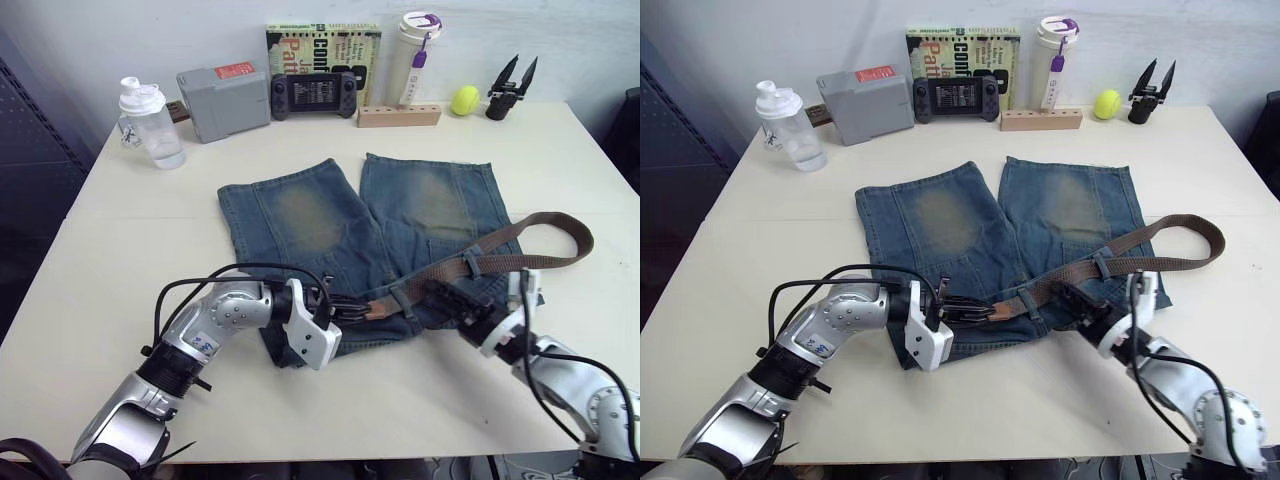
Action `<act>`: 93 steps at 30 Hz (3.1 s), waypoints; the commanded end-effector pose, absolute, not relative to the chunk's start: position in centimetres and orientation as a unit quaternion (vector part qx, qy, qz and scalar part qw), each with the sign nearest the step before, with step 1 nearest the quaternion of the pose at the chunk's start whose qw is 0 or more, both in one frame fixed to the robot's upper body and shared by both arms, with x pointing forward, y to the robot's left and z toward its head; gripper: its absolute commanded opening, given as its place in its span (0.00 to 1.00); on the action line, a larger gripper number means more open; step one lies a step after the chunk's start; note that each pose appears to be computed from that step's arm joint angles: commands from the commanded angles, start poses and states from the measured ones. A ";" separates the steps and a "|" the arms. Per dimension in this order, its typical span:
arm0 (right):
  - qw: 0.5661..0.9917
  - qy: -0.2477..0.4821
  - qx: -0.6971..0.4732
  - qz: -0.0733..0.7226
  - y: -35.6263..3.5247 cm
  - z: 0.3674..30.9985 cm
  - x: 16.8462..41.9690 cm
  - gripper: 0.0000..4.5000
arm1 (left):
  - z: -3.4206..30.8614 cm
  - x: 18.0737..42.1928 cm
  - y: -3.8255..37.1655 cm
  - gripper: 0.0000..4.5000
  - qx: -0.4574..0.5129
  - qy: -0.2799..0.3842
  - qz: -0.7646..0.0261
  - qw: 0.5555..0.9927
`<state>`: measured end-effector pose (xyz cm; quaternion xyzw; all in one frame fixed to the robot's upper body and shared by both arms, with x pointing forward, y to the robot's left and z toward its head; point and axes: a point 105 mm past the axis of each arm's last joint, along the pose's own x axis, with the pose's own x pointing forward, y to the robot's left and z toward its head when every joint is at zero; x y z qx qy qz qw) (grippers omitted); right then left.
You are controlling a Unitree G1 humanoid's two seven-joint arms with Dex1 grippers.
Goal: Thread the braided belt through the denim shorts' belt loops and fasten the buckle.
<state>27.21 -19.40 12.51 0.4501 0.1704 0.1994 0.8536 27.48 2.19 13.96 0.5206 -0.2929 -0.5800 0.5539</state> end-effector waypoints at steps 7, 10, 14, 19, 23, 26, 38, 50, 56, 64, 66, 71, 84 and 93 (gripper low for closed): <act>0.906 0.139 -0.108 0.386 -18.2 16.6 22.3 0.99 | 15.7 27.7 2.7 0.00 0.513 -0.315 -0.568 0.562; 0.873 0.126 -0.242 0.405 -18.8 14.9 22.0 0.99 | 15.6 27.7 2.7 0.00 0.513 -0.315 -0.570 0.559; 0.829 0.100 -0.371 0.407 -19.5 13.2 22.6 0.99 | 15.6 27.7 2.5 0.00 0.511 -0.318 -0.570 0.559; 0.804 0.064 -0.467 0.362 -20.0 11.7 24.8 0.99 | 15.8 27.6 2.4 0.00 0.509 -0.321 -0.570 0.559; 0.790 0.069 -0.505 0.342 -20.5 9.8 25.9 0.94 | 15.9 27.5 2.3 0.00 0.507 -0.323 -0.570 0.560; 0.796 0.073 -0.505 0.325 -20.9 9.3 26.4 0.75 | 16.1 27.5 2.4 0.00 0.509 -0.324 -0.569 0.559; 0.843 0.157 -0.489 0.160 -28.8 10.1 29.3 0.01 | 16.4 26.7 2.6 0.00 0.519 -0.329 -0.566 0.549; 0.829 0.205 -0.514 0.080 -33.2 10.8 30.1 0.01 | 16.5 26.3 2.8 0.00 0.517 -0.332 -0.570 0.546; 0.863 0.213 -0.446 0.106 -31.4 10.4 29.6 0.01 | 16.5 26.3 2.8 0.00 0.513 -0.336 -0.569 0.548; 0.869 0.202 -0.433 0.129 -31.9 13.9 27.9 0.55 | 16.8 26.3 3.1 0.00 0.499 -0.338 -0.569 0.559; 0.866 0.198 -0.439 0.132 -32.2 15.0 27.6 0.76 | 16.8 26.1 3.2 0.00 0.493 -0.340 -0.571 0.562; 0.904 0.159 -0.358 0.168 -30.7 19.0 27.4 0.99 | 17.1 25.8 3.6 0.00 0.487 -0.349 -0.570 0.562; 0.812 0.213 0.227 0.494 -18.8 19.8 20.8 0.99 | 17.8 26.2 4.3 0.00 0.519 -0.397 -0.527 0.543; 0.768 0.212 0.472 0.377 -13.8 15.1 21.7 0.99 | 17.7 25.9 4.3 0.00 0.525 -0.406 -0.521 0.536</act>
